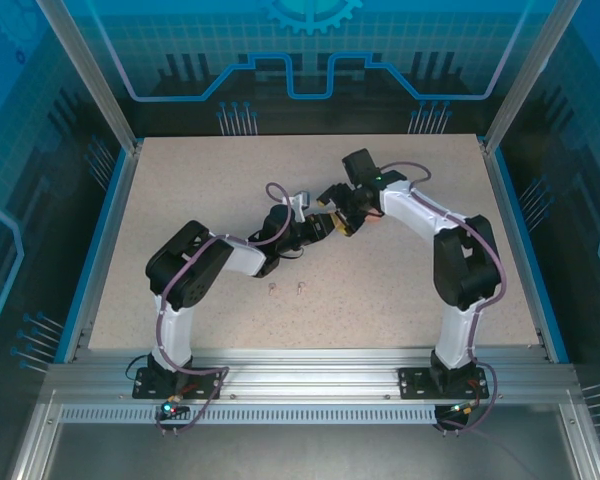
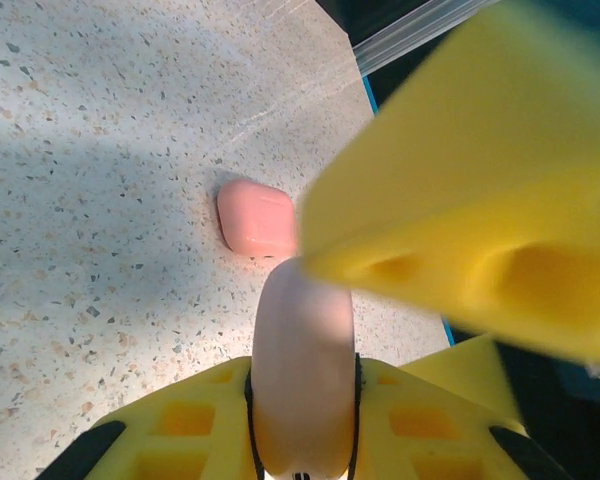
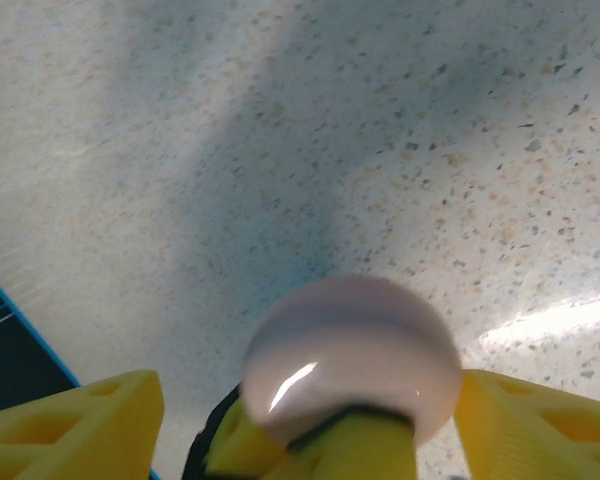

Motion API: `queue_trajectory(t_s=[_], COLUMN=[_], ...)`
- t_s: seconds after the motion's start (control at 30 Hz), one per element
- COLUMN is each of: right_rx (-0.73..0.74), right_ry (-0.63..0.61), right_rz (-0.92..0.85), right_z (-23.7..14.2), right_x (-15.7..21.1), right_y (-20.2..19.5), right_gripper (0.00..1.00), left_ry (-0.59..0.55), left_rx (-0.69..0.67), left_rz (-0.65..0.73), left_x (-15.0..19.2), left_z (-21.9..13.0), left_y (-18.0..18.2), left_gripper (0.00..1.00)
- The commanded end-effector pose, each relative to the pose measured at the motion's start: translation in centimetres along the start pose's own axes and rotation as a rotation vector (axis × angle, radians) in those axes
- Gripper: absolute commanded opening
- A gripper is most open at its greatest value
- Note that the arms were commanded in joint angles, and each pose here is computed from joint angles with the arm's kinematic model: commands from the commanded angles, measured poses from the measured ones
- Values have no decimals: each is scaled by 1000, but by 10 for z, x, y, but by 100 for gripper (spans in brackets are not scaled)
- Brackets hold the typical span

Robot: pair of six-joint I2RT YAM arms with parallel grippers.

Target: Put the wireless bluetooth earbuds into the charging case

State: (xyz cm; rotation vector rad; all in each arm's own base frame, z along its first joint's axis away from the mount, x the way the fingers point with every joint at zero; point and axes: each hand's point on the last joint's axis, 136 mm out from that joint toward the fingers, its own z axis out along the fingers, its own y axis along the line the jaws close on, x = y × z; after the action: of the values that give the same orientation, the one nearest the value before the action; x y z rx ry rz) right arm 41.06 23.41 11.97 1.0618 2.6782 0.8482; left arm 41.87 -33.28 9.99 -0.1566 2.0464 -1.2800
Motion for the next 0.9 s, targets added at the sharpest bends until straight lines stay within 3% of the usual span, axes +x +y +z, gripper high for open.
queue_trajectory(t_s=[0.0, 0.13, 0.23, 0.37, 0.53, 0.87], right_rx=[-122, -172, -255, -391, -556, -639], right_ry=[-79, -160, -169, -136, -178, -127], right_rz=[-25, -125, -310, -580, -750, -837], right_z=[-54, -99, -115, -121, -135, -115], right_x=[-24, -48, -47, -4, 29, 48], right_y=[25, 23, 23, 19, 1, -5], right_gripper=[80, 81, 81, 81, 80, 79], left_ry=[7, 74, 147, 249, 309, 393], left_rx=[20, 39, 65, 141, 226, 282], left_rz=[36, 94, 147, 184, 186, 173], left_x=[4, 9, 12, 10, -3, -10], left_z=[-10, -29, -46, -73, -94, -93], left_y=[-10, -26, -40, -61, -78, -87], left_gripper=[0, 0, 0, 0, 0, 0])
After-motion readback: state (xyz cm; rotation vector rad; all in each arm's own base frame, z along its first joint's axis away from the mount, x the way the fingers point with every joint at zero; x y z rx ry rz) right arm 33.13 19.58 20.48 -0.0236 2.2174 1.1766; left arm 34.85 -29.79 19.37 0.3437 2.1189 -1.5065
